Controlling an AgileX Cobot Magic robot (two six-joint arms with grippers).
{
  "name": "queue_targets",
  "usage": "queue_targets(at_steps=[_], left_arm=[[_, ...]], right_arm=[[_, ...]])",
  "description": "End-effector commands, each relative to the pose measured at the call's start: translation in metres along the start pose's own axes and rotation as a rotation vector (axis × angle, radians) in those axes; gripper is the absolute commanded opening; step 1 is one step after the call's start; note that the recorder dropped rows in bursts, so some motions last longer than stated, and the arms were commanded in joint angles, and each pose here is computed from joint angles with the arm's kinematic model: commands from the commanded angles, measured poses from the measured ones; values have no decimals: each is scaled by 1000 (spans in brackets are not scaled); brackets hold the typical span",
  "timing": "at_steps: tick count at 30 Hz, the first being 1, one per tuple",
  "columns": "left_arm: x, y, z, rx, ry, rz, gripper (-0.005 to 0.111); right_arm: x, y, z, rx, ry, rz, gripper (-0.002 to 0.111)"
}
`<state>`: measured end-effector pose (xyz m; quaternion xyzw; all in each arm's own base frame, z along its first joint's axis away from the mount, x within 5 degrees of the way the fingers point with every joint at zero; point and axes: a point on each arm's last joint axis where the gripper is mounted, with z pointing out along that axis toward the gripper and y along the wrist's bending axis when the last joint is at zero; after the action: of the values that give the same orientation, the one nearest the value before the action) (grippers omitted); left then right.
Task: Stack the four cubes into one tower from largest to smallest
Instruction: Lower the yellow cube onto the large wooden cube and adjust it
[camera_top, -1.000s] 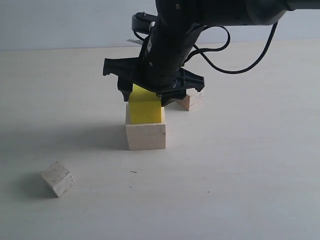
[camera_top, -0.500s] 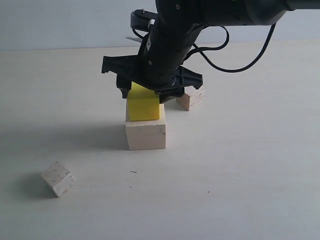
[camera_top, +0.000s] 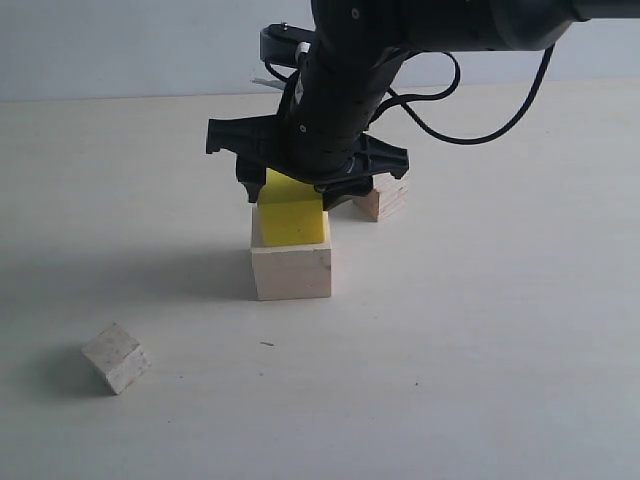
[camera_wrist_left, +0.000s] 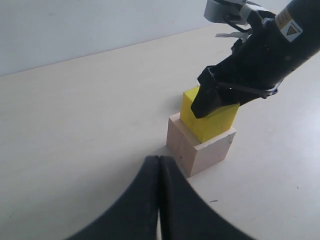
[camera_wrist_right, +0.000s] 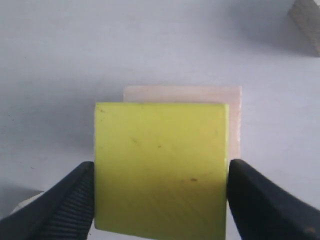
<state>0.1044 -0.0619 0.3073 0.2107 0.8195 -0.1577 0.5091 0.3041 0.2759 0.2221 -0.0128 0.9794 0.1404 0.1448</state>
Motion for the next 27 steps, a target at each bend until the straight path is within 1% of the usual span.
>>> queue_targets(at_steps=[1, 14, 15, 17, 18, 20, 27], left_arm=[[0, 0, 0, 3, -13, -21, 0], [0, 0, 0, 3, -13, -21, 0], [0, 0, 0, 3, -13, -21, 0], [0, 0, 0, 3, -13, -21, 0], [0, 0, 0, 3, -13, -21, 0], [0, 0, 0, 3, -13, -21, 0], [0, 0, 0, 3, -13, -21, 0]], right_arm=[[-1, 1, -2, -4, -8, -20, 46], [0, 3, -2, -21, 2, -3, 46], [0, 3, -2, -21, 2, -3, 47], [0, 3, -2, -21, 2, -3, 53], [0, 3, -2, -21, 2, -3, 59], [-1, 2, -2, -16, -2, -9, 65], [-2, 1, -2, -5, -14, -25, 66]])
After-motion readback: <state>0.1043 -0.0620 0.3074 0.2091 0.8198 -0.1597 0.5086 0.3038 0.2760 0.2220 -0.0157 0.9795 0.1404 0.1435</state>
